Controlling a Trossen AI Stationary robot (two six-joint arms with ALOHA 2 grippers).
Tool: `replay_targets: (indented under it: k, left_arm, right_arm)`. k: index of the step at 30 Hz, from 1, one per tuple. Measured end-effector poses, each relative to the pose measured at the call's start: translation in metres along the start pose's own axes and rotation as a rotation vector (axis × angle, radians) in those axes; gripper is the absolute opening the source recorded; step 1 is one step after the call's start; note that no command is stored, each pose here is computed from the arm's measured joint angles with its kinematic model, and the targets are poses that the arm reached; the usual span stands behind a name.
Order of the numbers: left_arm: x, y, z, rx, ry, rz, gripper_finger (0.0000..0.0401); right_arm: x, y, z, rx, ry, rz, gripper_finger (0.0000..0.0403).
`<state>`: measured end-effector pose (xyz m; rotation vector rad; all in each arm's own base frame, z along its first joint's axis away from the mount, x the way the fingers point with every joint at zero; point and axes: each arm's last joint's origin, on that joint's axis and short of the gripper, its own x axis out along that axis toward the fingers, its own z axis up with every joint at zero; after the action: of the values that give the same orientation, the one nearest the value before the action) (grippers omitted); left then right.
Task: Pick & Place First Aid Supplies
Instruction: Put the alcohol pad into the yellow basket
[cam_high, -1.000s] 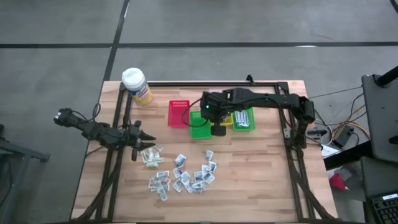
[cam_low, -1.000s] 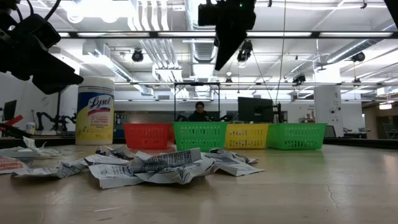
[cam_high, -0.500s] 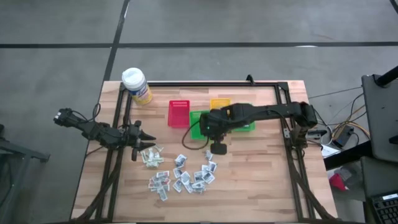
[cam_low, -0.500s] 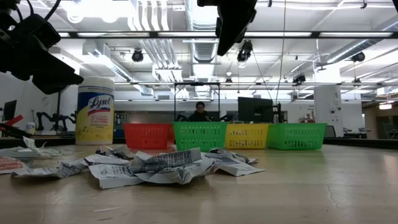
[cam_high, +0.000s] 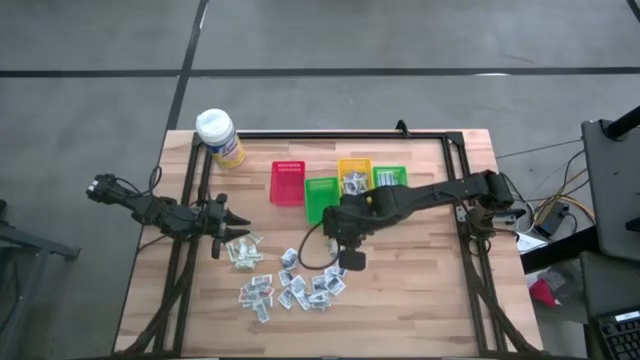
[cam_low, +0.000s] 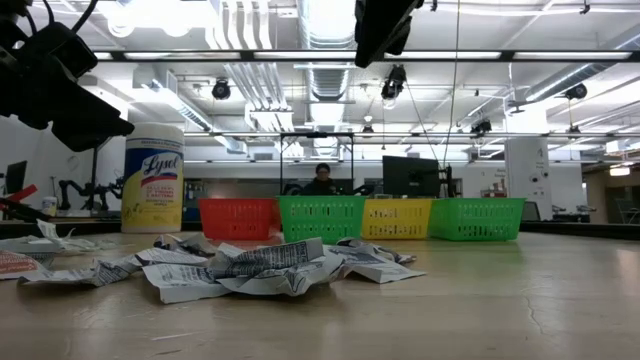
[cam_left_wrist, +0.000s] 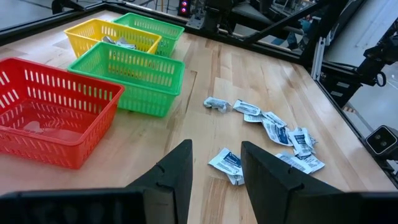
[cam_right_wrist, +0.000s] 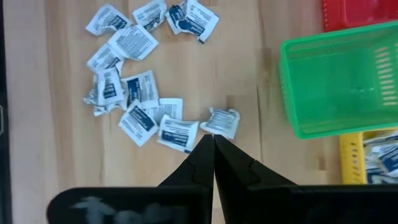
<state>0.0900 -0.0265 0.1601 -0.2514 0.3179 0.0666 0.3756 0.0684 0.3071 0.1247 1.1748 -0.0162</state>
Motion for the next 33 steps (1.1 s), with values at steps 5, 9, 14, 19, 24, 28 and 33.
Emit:
replay_targets:
  k: [5, 9, 14, 19, 24, 28, 33]
  left_arm:
    - [0.000, 0.000, 0.000, 0.000, 0.000, 0.000, 0.0131]
    - [0.000, 0.000, 0.000, 0.000, 0.000, 0.000, 0.0131]
    - [0.000, 0.000, 0.000, 0.000, 0.000, 0.000, 0.0131]
    - [0.000, 0.000, 0.000, 0.000, 0.000, 0.000, 0.0131]
    - [0.000, 0.000, 0.000, 0.001, 0.001, 0.000, 0.0131]
    - [0.000, 0.000, 0.000, 0.002, 0.001, 0.000, 0.0131]
    - [0.000, 0.000, 0.000, 0.006, 0.002, 0.001, 0.0131]
  right_arm:
    - [0.000, 0.007, -0.002, 0.028, 0.000, 0.007, 0.0008]
    - [0.000, 0.010, -0.003, 0.043, 0.002, 0.010, 0.0008]
    - [0.000, 0.011, -0.003, 0.039, -0.002, 0.014, 0.0008]
    - [0.001, 0.014, 0.000, 0.036, -0.013, 0.064, 0.0009]
    - [0.003, 0.016, 0.000, 0.033, -0.021, 0.077, 0.0009]
    - [0.003, 0.017, -0.001, 0.031, -0.019, 0.078, 0.0009]
    - [0.003, 0.021, -0.002, 0.022, -0.017, 0.082, 0.0009]
